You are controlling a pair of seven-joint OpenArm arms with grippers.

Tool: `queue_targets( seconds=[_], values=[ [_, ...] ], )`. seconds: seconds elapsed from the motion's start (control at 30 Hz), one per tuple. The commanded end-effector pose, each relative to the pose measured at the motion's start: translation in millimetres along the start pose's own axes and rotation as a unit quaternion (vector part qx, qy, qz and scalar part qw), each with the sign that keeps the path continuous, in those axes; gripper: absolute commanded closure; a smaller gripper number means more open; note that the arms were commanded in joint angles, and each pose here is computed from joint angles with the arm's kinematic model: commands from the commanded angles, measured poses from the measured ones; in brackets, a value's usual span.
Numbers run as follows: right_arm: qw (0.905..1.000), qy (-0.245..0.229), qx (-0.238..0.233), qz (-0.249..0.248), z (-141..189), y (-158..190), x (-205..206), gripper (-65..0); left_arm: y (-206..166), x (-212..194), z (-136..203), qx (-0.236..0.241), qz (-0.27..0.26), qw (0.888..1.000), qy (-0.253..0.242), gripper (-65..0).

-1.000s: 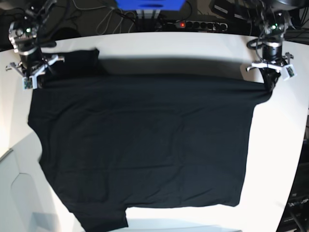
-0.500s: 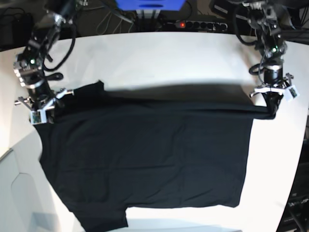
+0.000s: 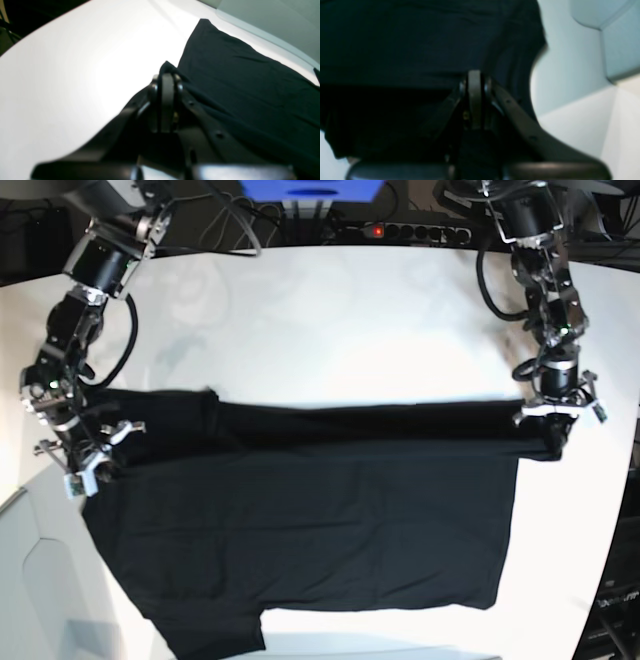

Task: Fold the T-shirt properly
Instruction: 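Lift the hem with both grippers and fold it toward the collar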

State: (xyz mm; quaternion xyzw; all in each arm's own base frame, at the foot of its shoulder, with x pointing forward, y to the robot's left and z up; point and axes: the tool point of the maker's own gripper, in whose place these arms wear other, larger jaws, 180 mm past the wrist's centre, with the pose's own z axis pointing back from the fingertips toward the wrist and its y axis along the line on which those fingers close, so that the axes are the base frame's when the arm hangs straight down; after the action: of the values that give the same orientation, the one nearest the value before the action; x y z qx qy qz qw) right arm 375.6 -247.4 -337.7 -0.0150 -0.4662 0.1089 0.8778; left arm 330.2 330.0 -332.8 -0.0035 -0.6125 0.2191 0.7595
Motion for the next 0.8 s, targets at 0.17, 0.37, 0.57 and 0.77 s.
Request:
queue_targets(
  seconds=[0.17, 0.37, 0.57, 0.77],
  values=[
    [0.9992, -0.034, 0.015, 0.015, -17, -4, 41, 0.0, -19, 23, -18, -0.015, -0.067, 0.997, -0.029, -0.2],
    [0.999, -0.036, 0.024, 0.006, -33, -8, 57, 0.0, -25, 30, -22, -0.019, -0.084, 0.996, -0.036, -0.2],
    [0.9979, -0.046, 0.045, 0.0, -46, 1, 60, 0.0, -20, 34, -23, -0.018, -0.092, 0.995, -0.038, -0.2],
    [0.996, -0.069, 0.056, -0.005, -51, 8, 66, 0.0, -22, 40, -29, -0.018, -0.089, 0.995, -0.043, -0.2]
  ],
)
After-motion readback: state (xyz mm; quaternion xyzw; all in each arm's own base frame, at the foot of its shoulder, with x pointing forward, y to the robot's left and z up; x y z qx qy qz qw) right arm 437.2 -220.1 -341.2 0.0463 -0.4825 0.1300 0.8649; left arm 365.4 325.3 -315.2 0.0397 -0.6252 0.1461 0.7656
